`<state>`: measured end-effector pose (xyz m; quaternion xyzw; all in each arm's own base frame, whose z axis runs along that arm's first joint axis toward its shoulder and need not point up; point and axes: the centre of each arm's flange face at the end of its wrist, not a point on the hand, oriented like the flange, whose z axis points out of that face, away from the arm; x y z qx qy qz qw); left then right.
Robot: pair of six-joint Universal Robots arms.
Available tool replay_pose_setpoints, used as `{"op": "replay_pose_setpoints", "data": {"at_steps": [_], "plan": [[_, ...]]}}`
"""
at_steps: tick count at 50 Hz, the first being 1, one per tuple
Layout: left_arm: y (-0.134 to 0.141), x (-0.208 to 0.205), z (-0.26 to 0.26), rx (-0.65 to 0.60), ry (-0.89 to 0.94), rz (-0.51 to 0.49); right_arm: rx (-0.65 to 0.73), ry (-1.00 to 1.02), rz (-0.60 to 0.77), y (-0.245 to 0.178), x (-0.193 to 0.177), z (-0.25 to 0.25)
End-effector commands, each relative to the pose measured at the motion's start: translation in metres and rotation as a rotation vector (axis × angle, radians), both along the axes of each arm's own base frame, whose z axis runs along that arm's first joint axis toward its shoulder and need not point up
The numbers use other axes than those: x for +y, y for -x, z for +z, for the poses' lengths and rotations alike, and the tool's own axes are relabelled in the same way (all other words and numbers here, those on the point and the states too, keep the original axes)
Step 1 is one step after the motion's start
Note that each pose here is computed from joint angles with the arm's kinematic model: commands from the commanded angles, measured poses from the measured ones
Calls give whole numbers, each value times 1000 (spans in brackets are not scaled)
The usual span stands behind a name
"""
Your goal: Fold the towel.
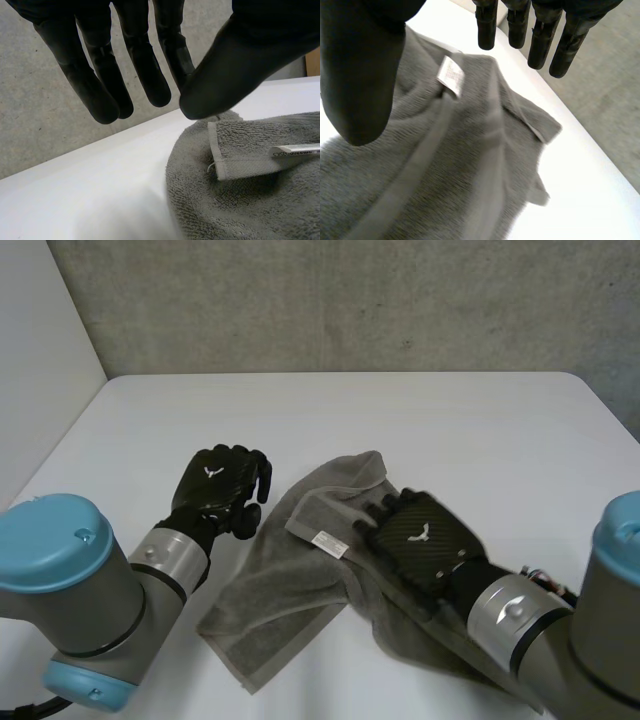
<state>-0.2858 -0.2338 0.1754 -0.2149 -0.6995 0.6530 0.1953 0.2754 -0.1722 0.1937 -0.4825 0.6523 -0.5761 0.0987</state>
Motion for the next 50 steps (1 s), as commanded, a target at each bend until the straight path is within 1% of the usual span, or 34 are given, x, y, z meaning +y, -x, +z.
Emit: {"op": "replay_pose_setpoints", "data": {"at_steps": [1,4,6,7,9,10,12,19,24,29,37,50], "plan": [[-7,13,12,-32,-55,1,27,-44,-132,27,-28,-1],[-10,17,12,-52,-80,3,33,-53,-163,33,-33,-3],[-15,24,8,-102,-122,5,46,-81,-196,42,-35,-11],[-15,24,8,-102,-122,5,46,-81,-196,42,-35,-11],[-20,32,0,-159,-163,2,53,-117,-214,47,-32,-19],[-20,32,0,-159,-164,2,53,-117,-214,47,-32,-19],[-24,40,-8,-214,-186,-5,62,-149,-229,53,-26,-25],[-31,52,-24,-302,-189,-25,73,-194,-227,59,-9,-34],[-31,48,-31,-310,-174,-19,79,-236,-242,66,-3,-45],[-31,39,-37,-310,-170,-2,68,-257,-220,65,1,-51],[-30,26,-44,-324,-184,29,61,-251,-223,65,-4,-62],[-29,25,-51,-334,-205,25,43,-205,-236,65,-16,-60]]}}
